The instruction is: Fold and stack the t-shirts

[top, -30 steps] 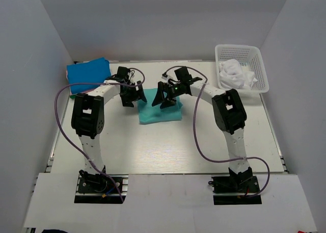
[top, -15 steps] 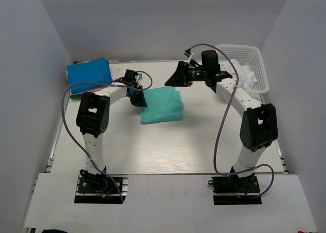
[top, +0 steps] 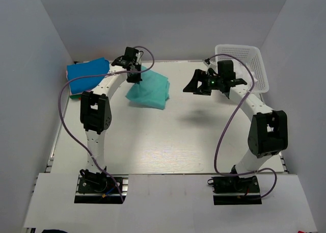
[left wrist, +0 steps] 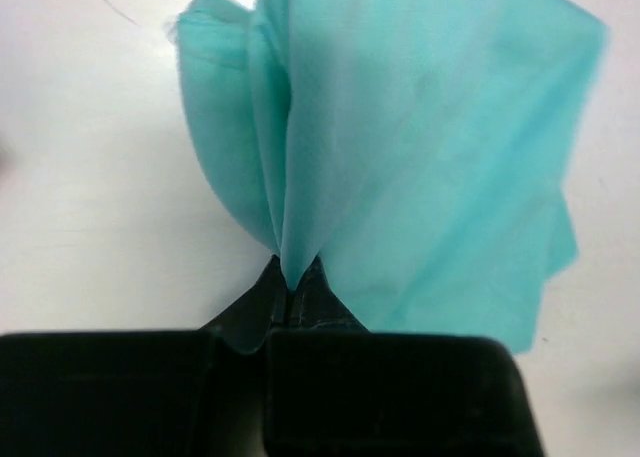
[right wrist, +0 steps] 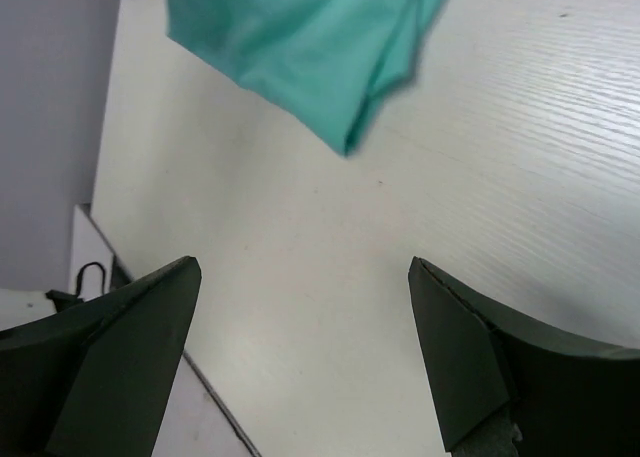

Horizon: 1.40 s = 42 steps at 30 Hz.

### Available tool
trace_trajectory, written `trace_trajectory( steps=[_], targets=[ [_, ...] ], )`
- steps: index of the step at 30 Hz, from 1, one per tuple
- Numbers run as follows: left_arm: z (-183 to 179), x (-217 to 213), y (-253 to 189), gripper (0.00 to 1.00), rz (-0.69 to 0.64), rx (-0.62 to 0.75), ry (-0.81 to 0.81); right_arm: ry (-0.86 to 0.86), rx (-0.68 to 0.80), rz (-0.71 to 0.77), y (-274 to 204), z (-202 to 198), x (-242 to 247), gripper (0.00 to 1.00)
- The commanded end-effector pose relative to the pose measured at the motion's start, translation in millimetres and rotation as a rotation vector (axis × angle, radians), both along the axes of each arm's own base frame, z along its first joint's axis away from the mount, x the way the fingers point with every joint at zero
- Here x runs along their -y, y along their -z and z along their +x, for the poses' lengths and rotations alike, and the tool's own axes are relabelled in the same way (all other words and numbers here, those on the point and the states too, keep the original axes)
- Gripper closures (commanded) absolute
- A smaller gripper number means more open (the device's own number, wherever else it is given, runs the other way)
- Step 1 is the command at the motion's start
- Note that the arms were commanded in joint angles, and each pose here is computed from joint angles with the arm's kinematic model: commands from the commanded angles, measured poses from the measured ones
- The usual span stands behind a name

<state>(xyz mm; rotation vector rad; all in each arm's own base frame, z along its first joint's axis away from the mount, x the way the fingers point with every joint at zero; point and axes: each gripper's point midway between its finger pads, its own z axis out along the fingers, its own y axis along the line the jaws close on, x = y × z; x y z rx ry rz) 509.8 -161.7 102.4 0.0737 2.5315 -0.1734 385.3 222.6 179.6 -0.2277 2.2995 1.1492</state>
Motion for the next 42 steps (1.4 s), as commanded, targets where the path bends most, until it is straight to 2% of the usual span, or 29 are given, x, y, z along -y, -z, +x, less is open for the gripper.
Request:
trace_trajectory(
  steps=[1, 5, 8, 11, 19, 25, 32, 38, 42],
  targets=[
    [8.5, -31.5, -69.2, 1.00, 0.134, 0.152, -0.002, 0.060, 0.134, -0.129, -16.5, -0.3, 26.1, 0.10],
    [19.2, -47.4, -100.0, 1.00, 0.166, 0.223, -0.024, 0.144, 0.187, -0.240, -25.6, 2.4, 51.2, 0.10],
    [29.0, -64.0, -107.2, 1.00, 0.203, 0.234, -0.034, 0.187, 0.206, -0.294, -32.2, 1.6, 65.0, 0.10],
    [38.6, -88.8, -128.0, 1.00, 0.250, 0.272, -0.055, 0.221, 0.216, -0.317, -35.3, 0.8, 72.3, 0.10],
    [53.2, -157.3, -144.2, 1.00, 0.366, 0.309, -0.087, 0.254, 0.214, -0.348, -34.6, -0.4, 81.9, 0.10],
    [68.0, -191.6, -191.2, 1.00, 0.382, 0.453, -0.132, 0.224, 0.260, -0.331, -48.8, 4.1, 76.8, 0.10],
    [62.6, -195.5, -231.2, 1.00, 0.344, 0.549, -0.104, 0.208, 0.274, -0.296, -52.9, 9.1, 69.5, 0.10],
    [59.4, -202.1, -241.2, 1.00, 0.318, 0.575, -0.081, 0.173, 0.247, -0.201, -50.6, 9.1, 52.4, 0.10],
    [59.2, -211.5, -218.6, 1.00, 0.317, 0.518, -0.113, 0.180, 0.226, -0.199, -44.9, 10.3, 53.4, 0.10]
  ],
)
